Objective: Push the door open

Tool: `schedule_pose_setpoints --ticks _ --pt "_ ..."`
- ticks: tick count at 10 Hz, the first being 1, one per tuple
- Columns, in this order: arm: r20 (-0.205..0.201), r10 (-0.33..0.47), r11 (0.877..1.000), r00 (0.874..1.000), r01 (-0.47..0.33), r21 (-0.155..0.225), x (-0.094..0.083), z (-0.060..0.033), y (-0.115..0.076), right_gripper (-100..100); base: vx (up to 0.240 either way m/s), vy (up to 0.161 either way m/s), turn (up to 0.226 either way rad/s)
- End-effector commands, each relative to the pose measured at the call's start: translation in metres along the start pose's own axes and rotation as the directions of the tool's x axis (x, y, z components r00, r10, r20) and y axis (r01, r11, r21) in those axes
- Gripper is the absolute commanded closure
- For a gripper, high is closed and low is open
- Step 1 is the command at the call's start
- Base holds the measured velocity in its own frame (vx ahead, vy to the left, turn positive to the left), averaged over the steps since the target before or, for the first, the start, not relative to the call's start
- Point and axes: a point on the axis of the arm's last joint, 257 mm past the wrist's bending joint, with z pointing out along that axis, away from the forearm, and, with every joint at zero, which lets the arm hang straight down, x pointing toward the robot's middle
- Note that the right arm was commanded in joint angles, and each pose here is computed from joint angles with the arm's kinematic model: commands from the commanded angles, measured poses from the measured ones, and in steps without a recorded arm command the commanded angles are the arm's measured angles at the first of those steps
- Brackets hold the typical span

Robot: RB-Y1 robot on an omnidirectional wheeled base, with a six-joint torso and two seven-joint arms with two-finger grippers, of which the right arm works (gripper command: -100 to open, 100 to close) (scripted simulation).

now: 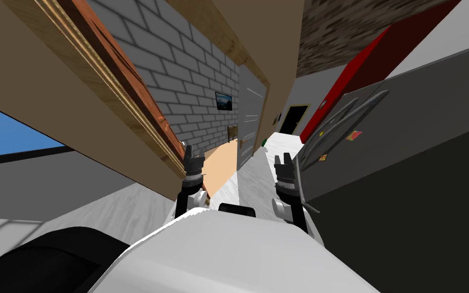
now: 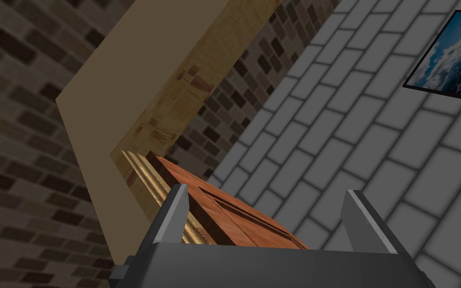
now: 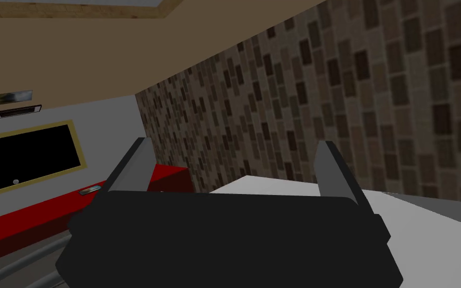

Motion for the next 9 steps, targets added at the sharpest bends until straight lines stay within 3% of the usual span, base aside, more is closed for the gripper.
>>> schedule_pose_setpoints --ticks 1,9 --pt "-0.012 0.008 1.000 1.000 -0.008 0.012 0.005 0.0016 -0.011 -100 0.074 -0.065 0.059" --pt "-0.080 0.054 0.995 0.995 -0.047 0.088 0.033 0.0048 -0.073 -100 0.087 -0.075 0.074"
